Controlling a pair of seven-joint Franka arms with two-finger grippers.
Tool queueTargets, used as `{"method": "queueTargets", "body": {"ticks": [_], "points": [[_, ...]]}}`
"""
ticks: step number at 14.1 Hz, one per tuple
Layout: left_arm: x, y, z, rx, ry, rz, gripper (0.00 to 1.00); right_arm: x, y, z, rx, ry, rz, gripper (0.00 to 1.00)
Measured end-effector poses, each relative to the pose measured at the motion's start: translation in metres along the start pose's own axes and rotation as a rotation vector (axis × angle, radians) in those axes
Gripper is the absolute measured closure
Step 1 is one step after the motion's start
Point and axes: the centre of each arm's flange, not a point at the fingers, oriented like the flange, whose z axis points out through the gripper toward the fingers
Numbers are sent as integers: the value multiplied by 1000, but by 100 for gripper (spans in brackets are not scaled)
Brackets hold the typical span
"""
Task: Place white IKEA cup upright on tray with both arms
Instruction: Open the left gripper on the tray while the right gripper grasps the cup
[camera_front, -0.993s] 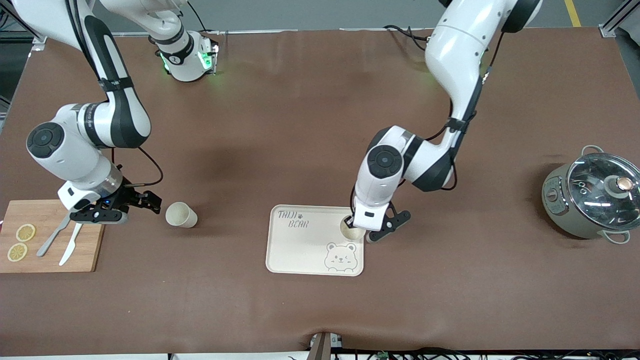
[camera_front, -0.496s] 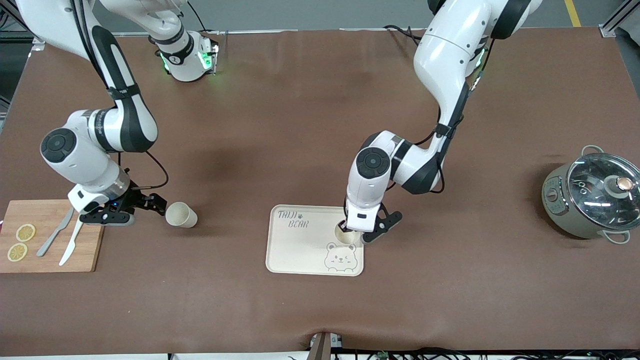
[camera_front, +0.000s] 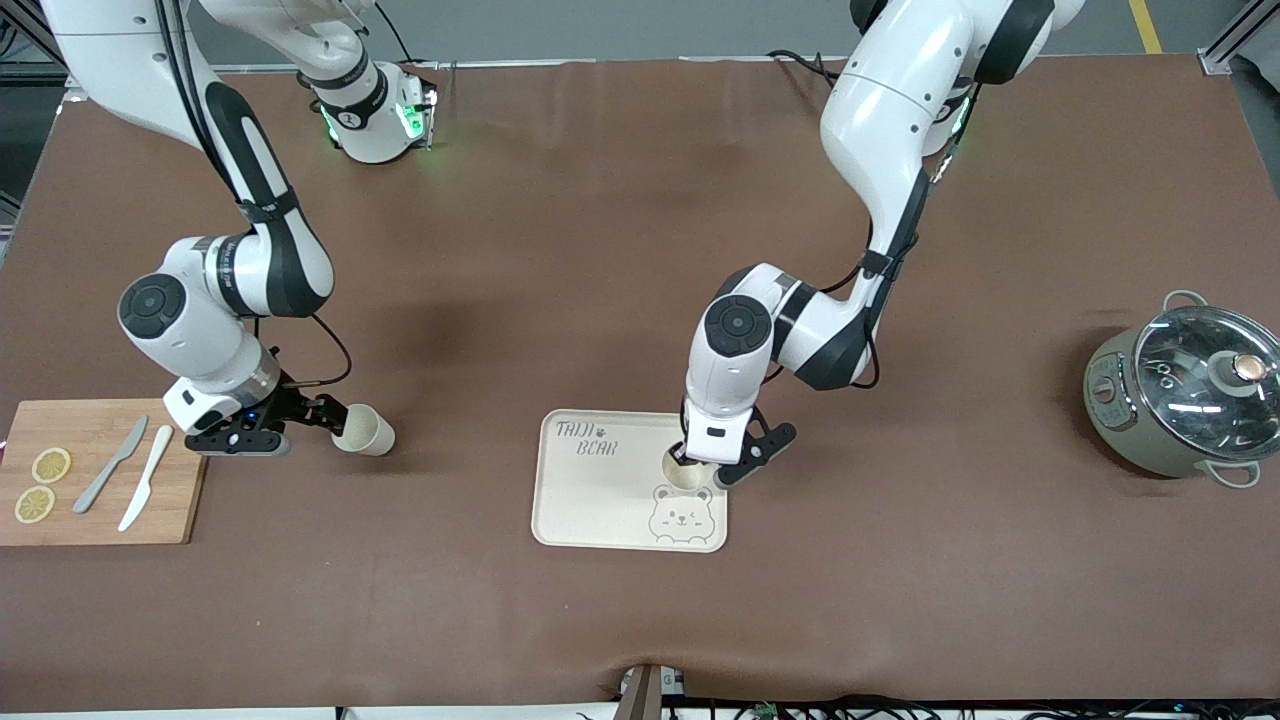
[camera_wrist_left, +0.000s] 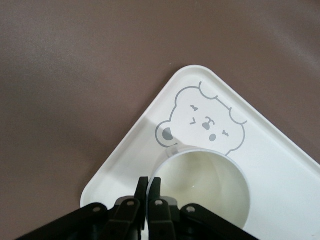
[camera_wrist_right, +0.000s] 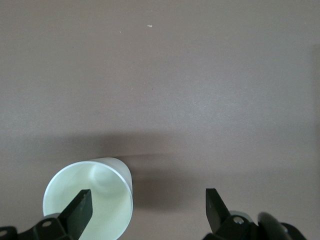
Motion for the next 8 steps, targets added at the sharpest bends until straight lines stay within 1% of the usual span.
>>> {"method": "queueTargets", "body": {"ticks": [8], "points": [[-2, -4, 14, 16, -5, 2, 96, -3, -6, 25, -4, 8, -11, 0]]}}
